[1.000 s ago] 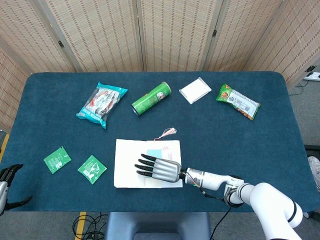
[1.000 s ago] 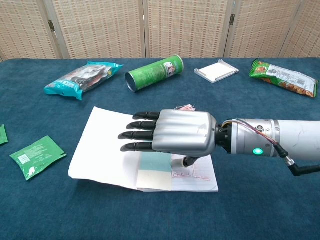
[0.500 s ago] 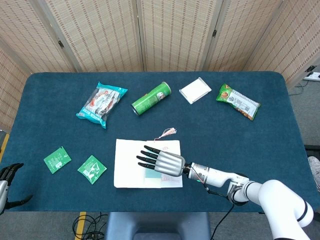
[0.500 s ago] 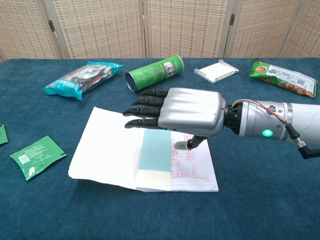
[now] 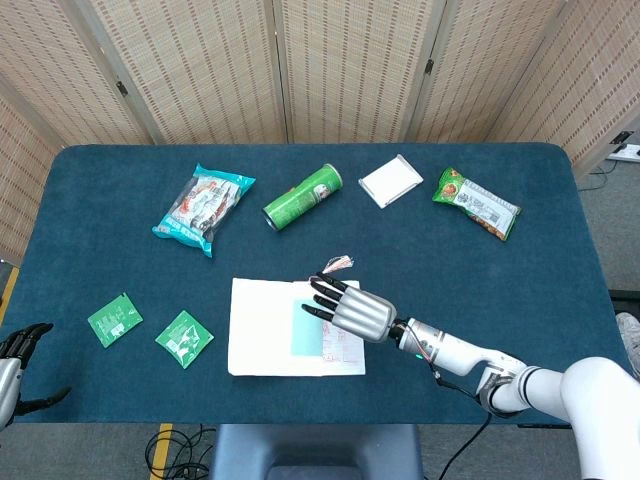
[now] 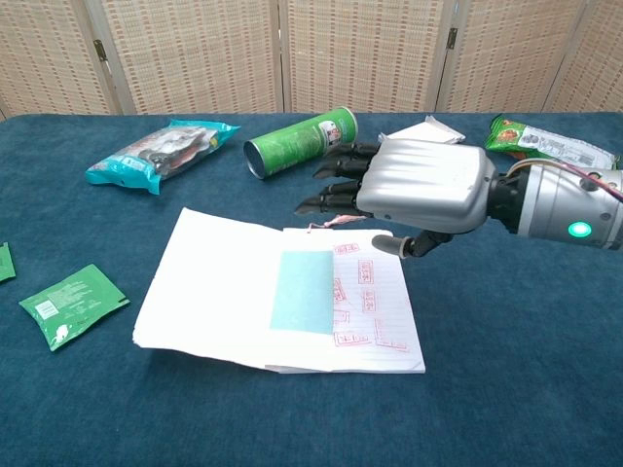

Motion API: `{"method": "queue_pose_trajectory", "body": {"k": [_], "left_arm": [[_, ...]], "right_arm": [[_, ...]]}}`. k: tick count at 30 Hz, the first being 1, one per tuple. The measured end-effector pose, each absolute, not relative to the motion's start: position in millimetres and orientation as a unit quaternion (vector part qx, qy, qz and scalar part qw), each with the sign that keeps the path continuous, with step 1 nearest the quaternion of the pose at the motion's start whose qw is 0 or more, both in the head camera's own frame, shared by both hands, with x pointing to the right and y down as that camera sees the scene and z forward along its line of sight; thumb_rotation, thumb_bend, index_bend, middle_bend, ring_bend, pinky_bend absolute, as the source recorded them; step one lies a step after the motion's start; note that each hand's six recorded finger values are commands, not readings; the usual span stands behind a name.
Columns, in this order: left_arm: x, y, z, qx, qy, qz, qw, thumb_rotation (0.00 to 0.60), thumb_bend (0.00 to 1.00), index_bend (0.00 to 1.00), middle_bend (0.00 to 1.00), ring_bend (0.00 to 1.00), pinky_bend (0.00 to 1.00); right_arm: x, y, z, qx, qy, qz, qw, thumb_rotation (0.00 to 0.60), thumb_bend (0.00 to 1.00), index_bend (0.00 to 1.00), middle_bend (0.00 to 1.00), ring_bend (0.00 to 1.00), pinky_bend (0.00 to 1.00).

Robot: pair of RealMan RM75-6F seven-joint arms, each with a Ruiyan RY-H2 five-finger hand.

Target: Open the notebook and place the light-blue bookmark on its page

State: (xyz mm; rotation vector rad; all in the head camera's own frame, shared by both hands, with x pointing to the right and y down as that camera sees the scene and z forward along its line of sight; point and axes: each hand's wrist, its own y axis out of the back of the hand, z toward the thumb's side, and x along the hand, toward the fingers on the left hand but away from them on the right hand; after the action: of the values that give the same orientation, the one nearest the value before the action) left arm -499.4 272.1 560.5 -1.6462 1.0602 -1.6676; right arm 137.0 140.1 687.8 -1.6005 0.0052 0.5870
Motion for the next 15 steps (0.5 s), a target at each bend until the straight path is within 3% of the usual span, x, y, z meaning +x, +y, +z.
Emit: {"method": "queue_pose_trajectory", "body": {"k": [7, 15], "left_arm": [[-496.5, 269.9, 559.6, -0.616, 0.395, -0.619, 0.285, 0.600, 0.15, 0.16, 0.17, 0.15, 0.23], [-493.5, 269.3, 559.3, -0.617, 0.394, -0.617, 0.287, 0.600, 0.15, 0.16, 0.17, 0.15, 0.23]], "right_arm": [[148.7, 143.2, 676.7, -0.710, 0.000, 0.265, 0.652, 0.600, 0.55, 0.19, 0.38, 0.35, 0.27], [146.7, 159.6, 674.2, -0.724, 0.020, 0.254, 0.641, 0.600, 0.68, 0.19, 0.61, 0.64, 0.60]]}}
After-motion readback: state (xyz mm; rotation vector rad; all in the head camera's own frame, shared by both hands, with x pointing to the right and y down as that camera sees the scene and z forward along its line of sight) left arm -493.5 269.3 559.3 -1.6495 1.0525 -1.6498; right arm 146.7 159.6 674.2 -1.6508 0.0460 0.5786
